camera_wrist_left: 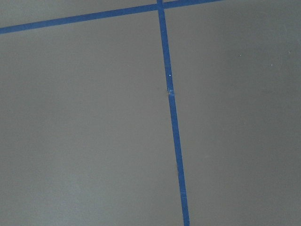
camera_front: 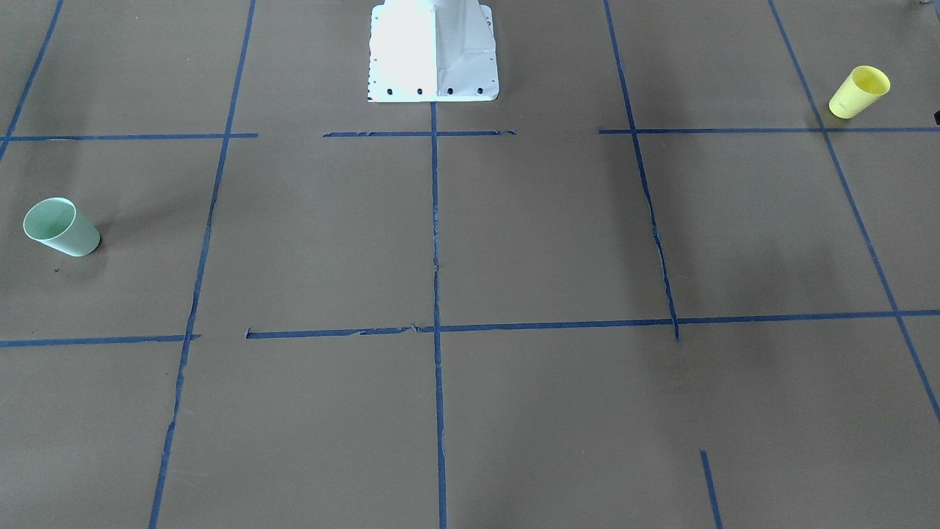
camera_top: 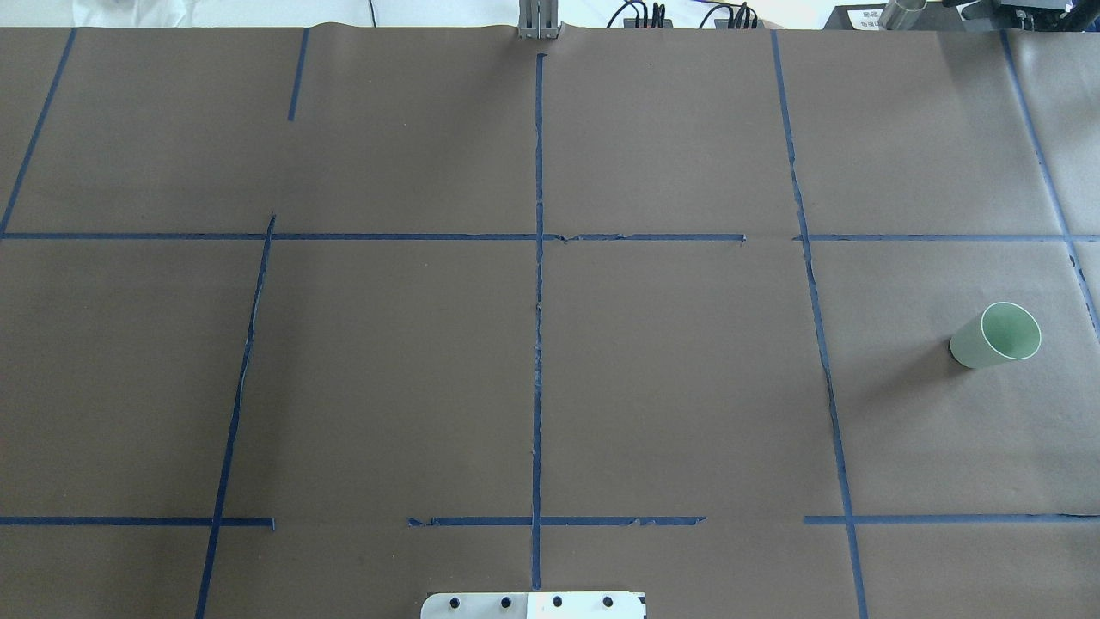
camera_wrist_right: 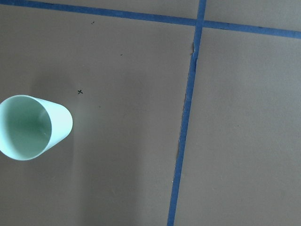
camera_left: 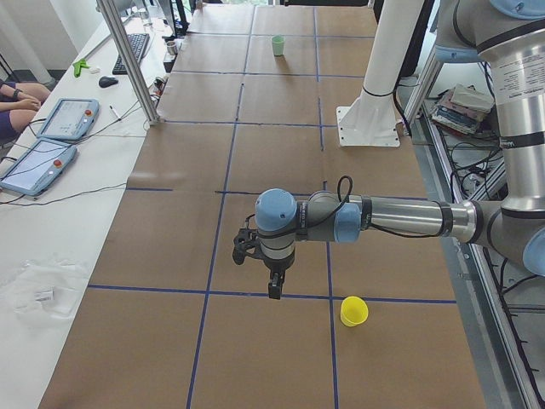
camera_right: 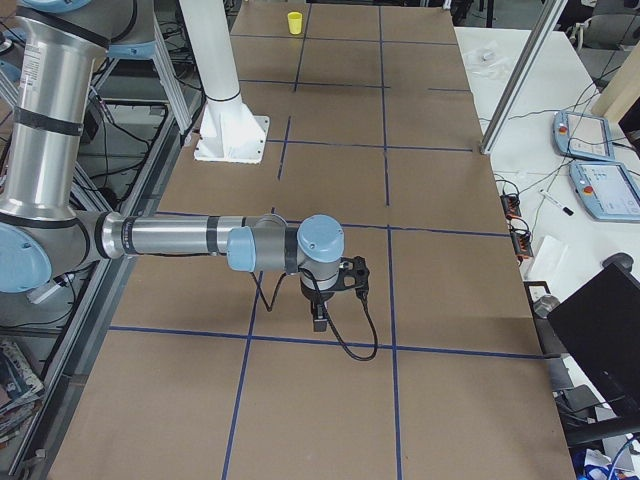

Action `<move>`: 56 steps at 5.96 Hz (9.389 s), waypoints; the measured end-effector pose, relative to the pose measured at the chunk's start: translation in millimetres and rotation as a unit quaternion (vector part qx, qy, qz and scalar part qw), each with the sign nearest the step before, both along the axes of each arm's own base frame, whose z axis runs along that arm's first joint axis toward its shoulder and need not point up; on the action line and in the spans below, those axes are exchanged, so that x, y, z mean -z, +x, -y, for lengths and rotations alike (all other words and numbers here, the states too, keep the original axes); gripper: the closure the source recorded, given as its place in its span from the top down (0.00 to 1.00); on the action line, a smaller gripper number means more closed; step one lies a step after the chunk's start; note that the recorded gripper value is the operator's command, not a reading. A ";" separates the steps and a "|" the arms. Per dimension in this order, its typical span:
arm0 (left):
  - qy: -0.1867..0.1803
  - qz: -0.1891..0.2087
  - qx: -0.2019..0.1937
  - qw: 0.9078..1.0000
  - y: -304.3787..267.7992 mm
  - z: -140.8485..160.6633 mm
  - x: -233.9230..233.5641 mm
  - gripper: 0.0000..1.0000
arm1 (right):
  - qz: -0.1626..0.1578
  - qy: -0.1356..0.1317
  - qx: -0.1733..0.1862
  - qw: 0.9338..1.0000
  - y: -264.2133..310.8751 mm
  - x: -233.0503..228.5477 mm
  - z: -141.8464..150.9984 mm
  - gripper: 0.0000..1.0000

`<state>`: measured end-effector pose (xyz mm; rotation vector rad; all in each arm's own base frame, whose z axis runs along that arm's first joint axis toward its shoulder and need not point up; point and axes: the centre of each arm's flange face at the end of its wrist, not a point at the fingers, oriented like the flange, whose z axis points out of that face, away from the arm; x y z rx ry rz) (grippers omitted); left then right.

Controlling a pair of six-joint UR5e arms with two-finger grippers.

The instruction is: Transfer and stack yellow cup on green cup

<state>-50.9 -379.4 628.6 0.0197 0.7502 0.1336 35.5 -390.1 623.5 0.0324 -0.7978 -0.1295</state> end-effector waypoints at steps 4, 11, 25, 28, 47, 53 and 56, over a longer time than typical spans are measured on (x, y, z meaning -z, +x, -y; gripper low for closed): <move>0.033 0.004 -0.002 0.999 2.0 16.8 21.3 1.00 | 0.000 0.001 0.000 1.000 -0.1 0.7 0.4 1.00; -0.001 0.034 0.226 0.973 117.9 46.6 119.3 1.00 | 0.000 0.000 -0.001 1.000 -0.1 0.9 0.7 1.00; 0.003 0.377 0.751 0.542 352.4 -246.6 -37.5 1.00 | 0.002 0.020 0.001 1.000 -0.5 4.5 3.6 1.00; -0.002 0.366 0.728 0.579 346.9 -268.8 -77.0 1.00 | 0.002 0.020 0.001 1.000 -0.4 4.5 3.7 1.00; 0.097 0.368 0.693 0.613 163.0 -139.8 -192.7 0.58 | 0.016 0.026 -0.001 1.000 -2.7 4.3 4.6 1.00; 0.148 0.136 0.598 0.776 103.9 113.4 -60.2 0.58 | 0.015 0.016 -0.001 1.000 -3.0 -5.3 3.8 1.00; 0.274 -0.087 0.524 0.802 147.1 182.6 84.2 0.49 | 0.015 0.016 -0.001 1.000 -3.3 -6.5 3.9 1.00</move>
